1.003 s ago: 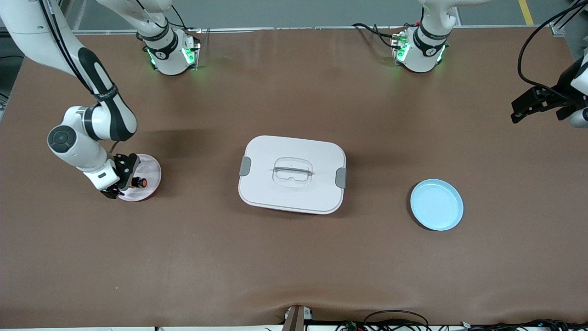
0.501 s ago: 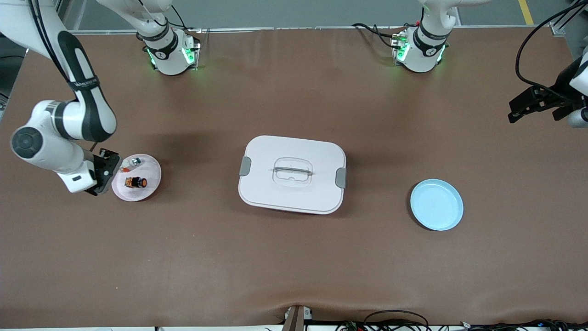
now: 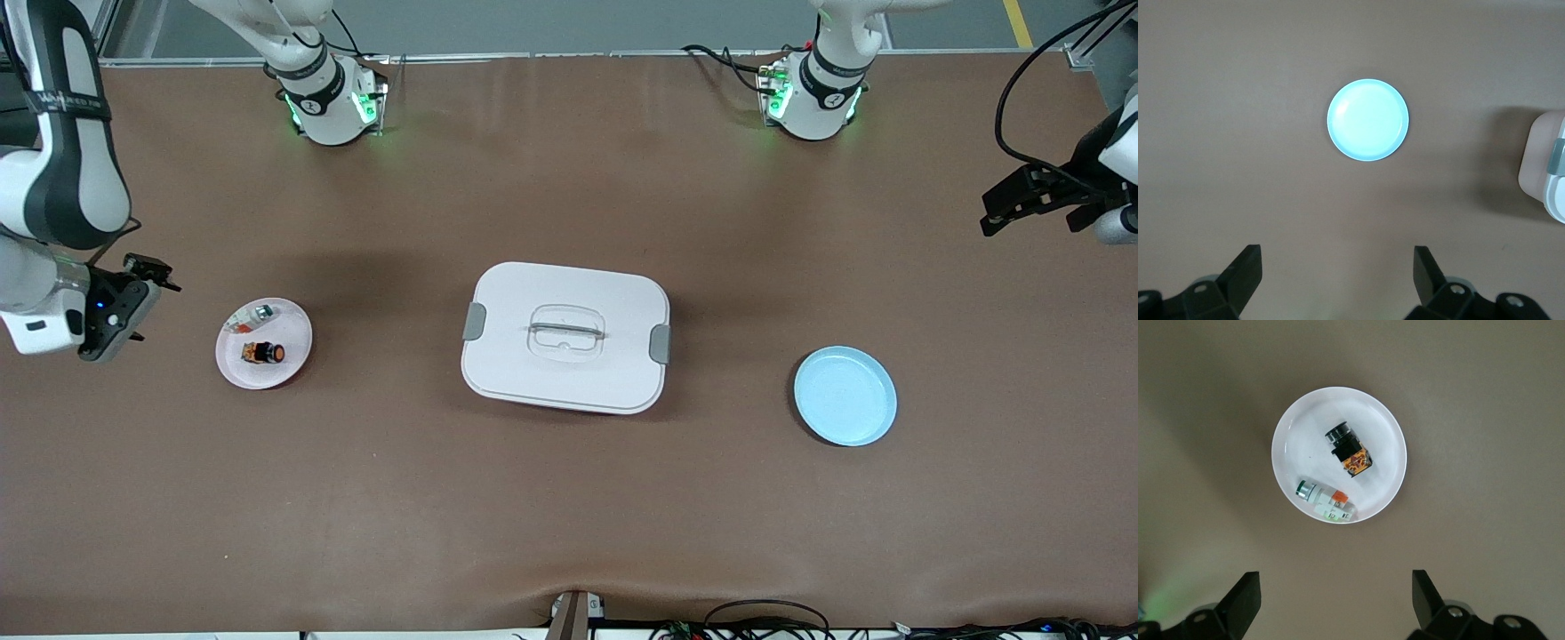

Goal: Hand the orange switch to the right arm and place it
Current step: 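Open the right gripper and lift it away from the plate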

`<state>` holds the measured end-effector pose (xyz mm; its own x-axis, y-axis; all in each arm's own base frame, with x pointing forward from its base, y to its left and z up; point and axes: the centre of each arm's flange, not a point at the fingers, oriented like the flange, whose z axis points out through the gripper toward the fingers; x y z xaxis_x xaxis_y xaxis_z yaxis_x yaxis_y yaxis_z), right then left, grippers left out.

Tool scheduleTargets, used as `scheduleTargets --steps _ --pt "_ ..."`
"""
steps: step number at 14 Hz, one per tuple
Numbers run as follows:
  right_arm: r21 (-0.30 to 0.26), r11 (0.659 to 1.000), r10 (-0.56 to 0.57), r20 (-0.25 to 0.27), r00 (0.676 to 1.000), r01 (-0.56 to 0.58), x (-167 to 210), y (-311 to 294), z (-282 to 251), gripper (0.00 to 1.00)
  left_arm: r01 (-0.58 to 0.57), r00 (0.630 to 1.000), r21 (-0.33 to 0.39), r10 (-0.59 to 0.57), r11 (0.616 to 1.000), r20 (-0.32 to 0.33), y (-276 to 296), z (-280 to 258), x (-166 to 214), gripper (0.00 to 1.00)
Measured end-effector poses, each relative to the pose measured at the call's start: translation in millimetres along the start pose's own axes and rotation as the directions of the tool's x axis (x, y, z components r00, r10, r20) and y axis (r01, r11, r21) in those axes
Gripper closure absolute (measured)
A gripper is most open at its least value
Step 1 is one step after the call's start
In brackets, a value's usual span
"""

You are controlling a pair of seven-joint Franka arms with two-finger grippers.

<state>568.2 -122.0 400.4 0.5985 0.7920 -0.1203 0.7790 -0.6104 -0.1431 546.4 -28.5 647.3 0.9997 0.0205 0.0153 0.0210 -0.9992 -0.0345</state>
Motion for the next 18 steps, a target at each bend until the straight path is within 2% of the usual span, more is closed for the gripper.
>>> scheduleTargets --steps 2,5,8,10,16,18 --pt "0.020 0.994 0.103 0.012 0.995 -0.103 -2.8 -6.3 -20.8 0.00 -0.002 1.000 0.000 0.002 1.000 0.001 1.2 0.1 -0.3 0.00" --pt "0.052 0.969 0.241 0.041 0.970 -0.243 -6.9 -15.2 -59.4 0.00 -0.008 1.000 0.000 0.008 1.000 0.003 4.4 0.7 -0.9 0.00" --pt "0.095 0.923 0.369 0.059 0.927 -0.374 -8.0 -25.6 -90.1 0.00 -0.010 1.000 0.000 0.010 1.000 0.003 5.6 0.7 -1.2 0.00" --pt "0.111 0.880 0.456 0.075 0.887 -0.462 -6.2 -31.0 -99.6 0.00 -0.010 1.000 0.000 0.010 1.000 0.003 5.6 0.7 -1.2 0.00" --pt "0.078 0.792 0.595 0.122 0.794 -0.605 47.2 -66.5 -109.3 0.00 -0.010 1.000 0.000 0.010 1.000 0.003 5.5 0.6 -1.3 0.00" --pt "0.060 0.773 0.623 0.117 0.773 -0.632 62.2 -77.2 -118.3 0.00 -0.010 1.000 0.000 0.010 1.000 0.002 5.6 0.3 -1.5 0.00"
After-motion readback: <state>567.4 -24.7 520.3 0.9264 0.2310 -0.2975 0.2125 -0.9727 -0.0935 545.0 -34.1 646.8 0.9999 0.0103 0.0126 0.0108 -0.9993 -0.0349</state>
